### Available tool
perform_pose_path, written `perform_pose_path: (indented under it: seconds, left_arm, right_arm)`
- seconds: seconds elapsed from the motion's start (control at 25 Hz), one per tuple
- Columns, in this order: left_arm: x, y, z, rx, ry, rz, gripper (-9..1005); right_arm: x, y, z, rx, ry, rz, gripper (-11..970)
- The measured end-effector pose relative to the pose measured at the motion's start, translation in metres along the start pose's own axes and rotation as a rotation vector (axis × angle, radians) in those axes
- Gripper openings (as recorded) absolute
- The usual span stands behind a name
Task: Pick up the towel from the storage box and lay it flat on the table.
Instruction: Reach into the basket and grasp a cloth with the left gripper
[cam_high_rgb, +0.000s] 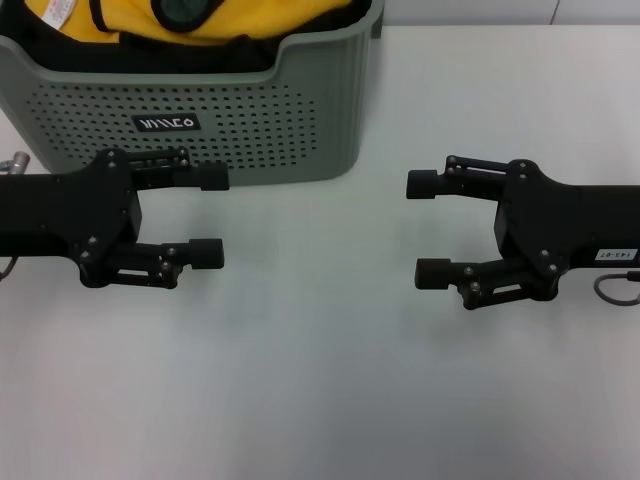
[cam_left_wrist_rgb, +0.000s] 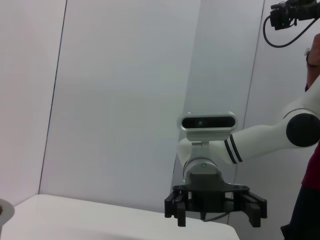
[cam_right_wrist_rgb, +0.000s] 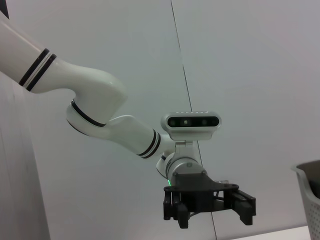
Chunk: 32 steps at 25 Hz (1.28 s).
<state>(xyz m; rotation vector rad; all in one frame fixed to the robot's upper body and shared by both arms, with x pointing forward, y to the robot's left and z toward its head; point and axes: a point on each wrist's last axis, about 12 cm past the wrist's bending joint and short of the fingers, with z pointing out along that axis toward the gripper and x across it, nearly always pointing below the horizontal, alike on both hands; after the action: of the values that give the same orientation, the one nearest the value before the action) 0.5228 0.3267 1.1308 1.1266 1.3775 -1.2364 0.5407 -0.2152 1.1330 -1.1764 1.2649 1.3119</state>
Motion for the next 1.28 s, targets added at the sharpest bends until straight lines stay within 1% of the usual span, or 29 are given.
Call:
perform_pose_path:
  seconds: [0.52, 0.68, 0.76, 0.84, 1.0, 1.04, 1.12, 1.2, 1.28]
  left_arm:
    - [0.006, -0.005, 0.001, -0.004, -0.011, -0.018, 784]
    - [0.005, -0.004, 0.002, -0.02, -0.042, -0.026, 784]
    - [-0.006, 0.004, 0.001, -0.052, -0.092, -0.069, 785]
    - [-0.024, 0.015, -0.004, -0.089, -0.158, -0.113, 784]
    - [-0.057, 0.035, -0.008, -0.138, -0.257, -0.091, 780]
    - [-0.063, 0.039, -0.009, -0.147, -0.268, -0.083, 780]
    - [-0.079, 0.048, -0.016, -0.206, -0.27, -0.071, 778]
    - [-0.09, 0.052, -0.022, -0.263, -0.258, -0.063, 776]
    - [-0.108, 0.056, -0.027, -0.364, -0.212, -0.022, 765]
  right_arm:
    - [0.004, 0.003, -0.001, 0.001, -0.003, 0.012, 886]
    - [0.006, 0.005, -0.004, 0.011, -0.004, 0.016, 886]
    - [0.008, 0.006, -0.007, 0.025, -0.007, 0.018, 886]
    - [0.008, 0.008, -0.015, 0.04, -0.015, 0.021, 886]
    - [0.014, 0.014, -0.035, 0.11, -0.031, 0.04, 886]
    - [0.016, 0.016, -0.04, 0.127, -0.039, 0.047, 886]
    - [0.018, 0.02, -0.046, 0.152, -0.058, 0.057, 886]
    - [0.019, 0.019, -0.048, 0.173, -0.065, 0.061, 886]
    - [0.021, 0.016, -0.05, 0.204, -0.058, 0.062, 886]
